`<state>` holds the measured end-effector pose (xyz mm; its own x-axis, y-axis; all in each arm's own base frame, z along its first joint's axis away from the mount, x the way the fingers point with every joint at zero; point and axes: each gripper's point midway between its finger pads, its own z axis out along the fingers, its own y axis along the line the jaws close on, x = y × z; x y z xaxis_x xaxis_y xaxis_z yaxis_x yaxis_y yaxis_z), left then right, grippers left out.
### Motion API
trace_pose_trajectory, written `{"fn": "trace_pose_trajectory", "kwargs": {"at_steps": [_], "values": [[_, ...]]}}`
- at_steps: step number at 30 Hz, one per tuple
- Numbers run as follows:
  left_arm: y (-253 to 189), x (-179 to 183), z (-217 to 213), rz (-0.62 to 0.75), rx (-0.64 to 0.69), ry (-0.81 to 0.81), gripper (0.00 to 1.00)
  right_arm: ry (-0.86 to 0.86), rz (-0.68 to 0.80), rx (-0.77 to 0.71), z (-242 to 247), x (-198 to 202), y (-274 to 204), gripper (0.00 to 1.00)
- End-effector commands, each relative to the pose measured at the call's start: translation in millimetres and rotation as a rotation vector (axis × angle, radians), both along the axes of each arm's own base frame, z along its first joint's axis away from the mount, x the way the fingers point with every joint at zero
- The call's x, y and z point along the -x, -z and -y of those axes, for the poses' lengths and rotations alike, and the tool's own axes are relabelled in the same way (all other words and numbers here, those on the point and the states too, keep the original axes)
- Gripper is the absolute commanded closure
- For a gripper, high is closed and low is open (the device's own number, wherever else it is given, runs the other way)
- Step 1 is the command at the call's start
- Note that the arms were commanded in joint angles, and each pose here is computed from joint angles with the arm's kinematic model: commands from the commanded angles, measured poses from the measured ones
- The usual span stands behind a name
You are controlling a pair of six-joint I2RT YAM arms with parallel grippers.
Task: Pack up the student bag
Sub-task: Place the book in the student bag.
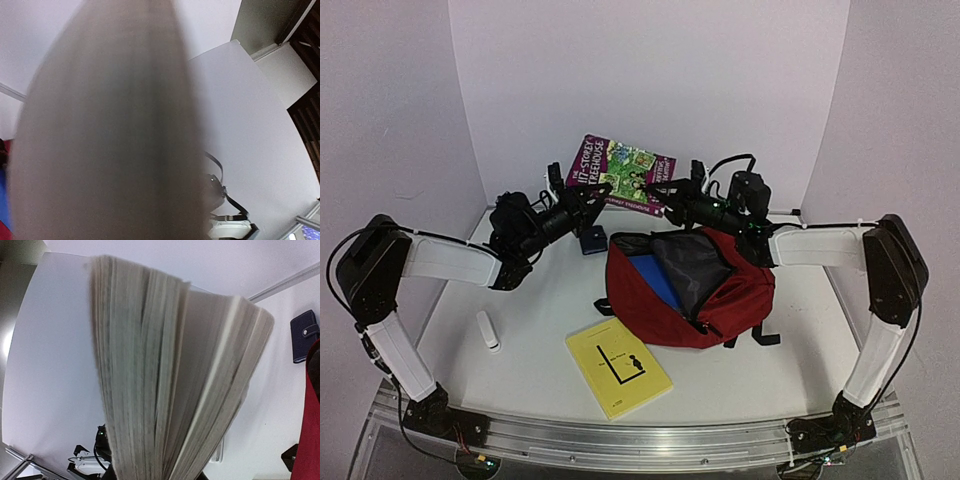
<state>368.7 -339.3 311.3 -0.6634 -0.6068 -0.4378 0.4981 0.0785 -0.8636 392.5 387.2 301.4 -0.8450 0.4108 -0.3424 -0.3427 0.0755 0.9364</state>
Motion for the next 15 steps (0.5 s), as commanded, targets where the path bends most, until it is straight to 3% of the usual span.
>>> {"fn": "trace_pose_trajectory", "kwargs": {"at_steps": [1,4,6,10,15], "values": [[-29,3,0,0.079,-0.011,0.0,0.91,-0.038,0.248,-0.074,10,31,-73,0.58],[-27,9,-1,0.071,-0.059,0.015,0.99,-0.05,0.272,-0.008,16,30,-65,0.24],[-25,16,1,0.066,-0.099,0.047,1.0,-0.067,0.284,0.037,21,28,-56,0.11],[-20,39,10,0.056,-0.212,0.184,1.0,-0.117,0.375,0.157,27,34,-45,0.04],[-10,70,13,0.044,-0.308,0.33,1.0,-0.206,0.478,0.262,28,54,-35,0.04]]}}
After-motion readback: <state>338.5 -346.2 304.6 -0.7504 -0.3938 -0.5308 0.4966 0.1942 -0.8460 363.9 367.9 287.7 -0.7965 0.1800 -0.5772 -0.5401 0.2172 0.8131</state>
